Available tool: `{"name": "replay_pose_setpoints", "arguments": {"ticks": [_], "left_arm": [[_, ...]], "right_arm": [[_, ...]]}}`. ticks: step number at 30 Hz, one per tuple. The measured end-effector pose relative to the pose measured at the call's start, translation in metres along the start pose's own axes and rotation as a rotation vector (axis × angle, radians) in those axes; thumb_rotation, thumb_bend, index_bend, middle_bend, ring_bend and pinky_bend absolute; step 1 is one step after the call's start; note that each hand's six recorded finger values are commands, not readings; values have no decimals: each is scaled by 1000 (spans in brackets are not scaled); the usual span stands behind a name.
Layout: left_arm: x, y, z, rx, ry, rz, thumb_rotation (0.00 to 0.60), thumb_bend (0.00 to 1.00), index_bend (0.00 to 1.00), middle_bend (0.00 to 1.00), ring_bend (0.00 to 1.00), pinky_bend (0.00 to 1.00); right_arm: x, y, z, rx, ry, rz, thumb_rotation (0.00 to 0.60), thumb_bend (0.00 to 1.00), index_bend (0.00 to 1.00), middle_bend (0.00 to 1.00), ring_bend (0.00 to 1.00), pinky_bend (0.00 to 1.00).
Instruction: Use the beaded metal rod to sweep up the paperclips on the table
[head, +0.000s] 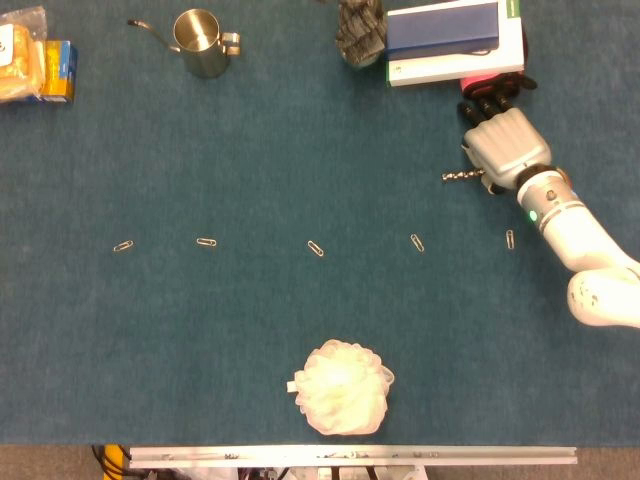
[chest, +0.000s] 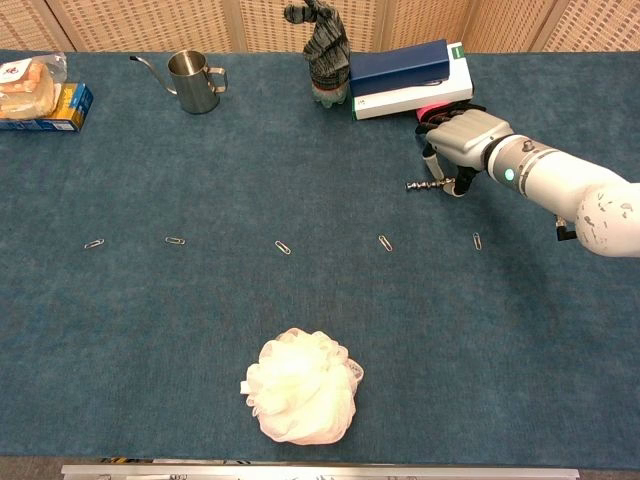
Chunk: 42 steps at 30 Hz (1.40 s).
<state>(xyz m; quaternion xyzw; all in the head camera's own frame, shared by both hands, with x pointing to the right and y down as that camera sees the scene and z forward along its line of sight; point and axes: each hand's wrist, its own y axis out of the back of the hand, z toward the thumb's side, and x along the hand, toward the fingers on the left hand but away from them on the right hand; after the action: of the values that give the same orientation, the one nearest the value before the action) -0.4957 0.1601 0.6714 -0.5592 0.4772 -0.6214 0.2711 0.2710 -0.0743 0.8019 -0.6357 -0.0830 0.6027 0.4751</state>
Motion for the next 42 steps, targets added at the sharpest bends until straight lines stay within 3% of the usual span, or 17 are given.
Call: {"name": "replay_pose_setpoints", "arguments": {"ticks": [23, 35, 42], "left_arm": [[1, 2, 3, 0, -3, 6, 600, 137, 494, 396, 289, 348], [3, 5, 10, 6, -13, 14, 600, 137, 494, 396, 289, 348], [3, 6, 15, 14, -19, 18, 600, 137, 494, 395, 289, 348]], "right_arm": [[11, 9, 1, -15, 10, -44, 600, 353, 598, 57, 0, 76], [48, 26, -7, -38, 26, -111, 600, 353, 598, 58, 0, 76], [82, 21, -19, -29, 27, -111, 600, 353, 598, 58, 0, 76]]}}
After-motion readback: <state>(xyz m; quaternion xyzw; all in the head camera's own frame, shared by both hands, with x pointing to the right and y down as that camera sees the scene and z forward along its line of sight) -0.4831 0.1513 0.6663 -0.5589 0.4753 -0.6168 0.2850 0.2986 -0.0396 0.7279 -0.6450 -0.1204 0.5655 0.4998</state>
